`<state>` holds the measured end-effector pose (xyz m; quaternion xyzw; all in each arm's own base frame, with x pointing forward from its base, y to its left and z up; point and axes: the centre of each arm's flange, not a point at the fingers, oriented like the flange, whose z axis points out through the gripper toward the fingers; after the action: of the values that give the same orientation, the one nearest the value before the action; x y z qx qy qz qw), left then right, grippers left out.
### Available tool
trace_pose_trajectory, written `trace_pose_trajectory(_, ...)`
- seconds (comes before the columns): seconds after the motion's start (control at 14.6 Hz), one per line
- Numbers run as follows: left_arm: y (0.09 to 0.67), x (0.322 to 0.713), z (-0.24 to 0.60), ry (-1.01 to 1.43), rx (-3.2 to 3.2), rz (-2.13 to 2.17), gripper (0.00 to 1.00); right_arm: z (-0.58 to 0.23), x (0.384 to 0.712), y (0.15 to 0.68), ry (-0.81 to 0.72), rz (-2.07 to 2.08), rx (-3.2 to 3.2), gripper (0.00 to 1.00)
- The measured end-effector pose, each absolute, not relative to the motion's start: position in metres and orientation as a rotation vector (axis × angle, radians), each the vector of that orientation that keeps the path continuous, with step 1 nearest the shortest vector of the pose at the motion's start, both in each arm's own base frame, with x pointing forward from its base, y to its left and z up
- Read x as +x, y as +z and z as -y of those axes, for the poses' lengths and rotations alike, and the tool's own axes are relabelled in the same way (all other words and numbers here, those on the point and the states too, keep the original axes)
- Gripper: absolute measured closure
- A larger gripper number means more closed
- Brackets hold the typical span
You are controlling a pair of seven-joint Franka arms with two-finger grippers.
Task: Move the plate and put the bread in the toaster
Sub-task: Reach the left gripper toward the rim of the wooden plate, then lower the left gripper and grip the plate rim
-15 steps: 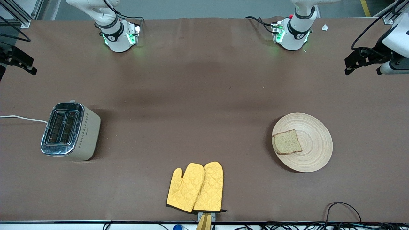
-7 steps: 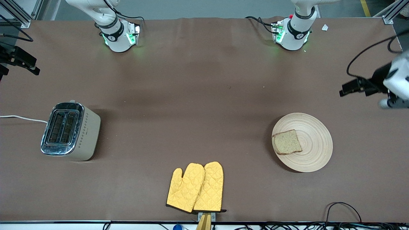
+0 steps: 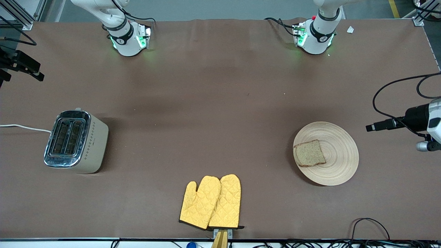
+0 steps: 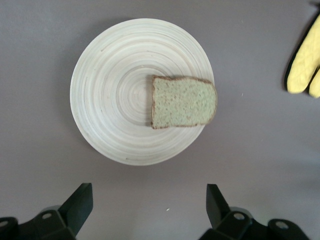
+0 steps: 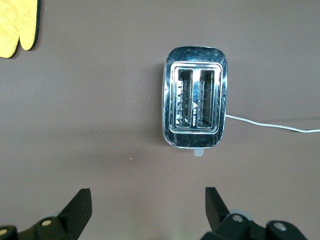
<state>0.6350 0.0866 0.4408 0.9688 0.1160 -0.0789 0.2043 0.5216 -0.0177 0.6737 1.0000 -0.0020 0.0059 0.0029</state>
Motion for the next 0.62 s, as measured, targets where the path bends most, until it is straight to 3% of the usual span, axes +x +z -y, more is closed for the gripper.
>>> trace_pose_trajectory(0.27,0.361,0.641,-0.150,-0.199,2.548,-0.307,0.00,0.017,0.522,0.671,0.010,0.005,3.137,0.00)
trace_pose_trajectory(0.62,0.261,0.632,-0.201,-0.182,2.374,-0.332,0.11,0.017,0.521,0.670,-0.002,0.005,3.137,0.00)
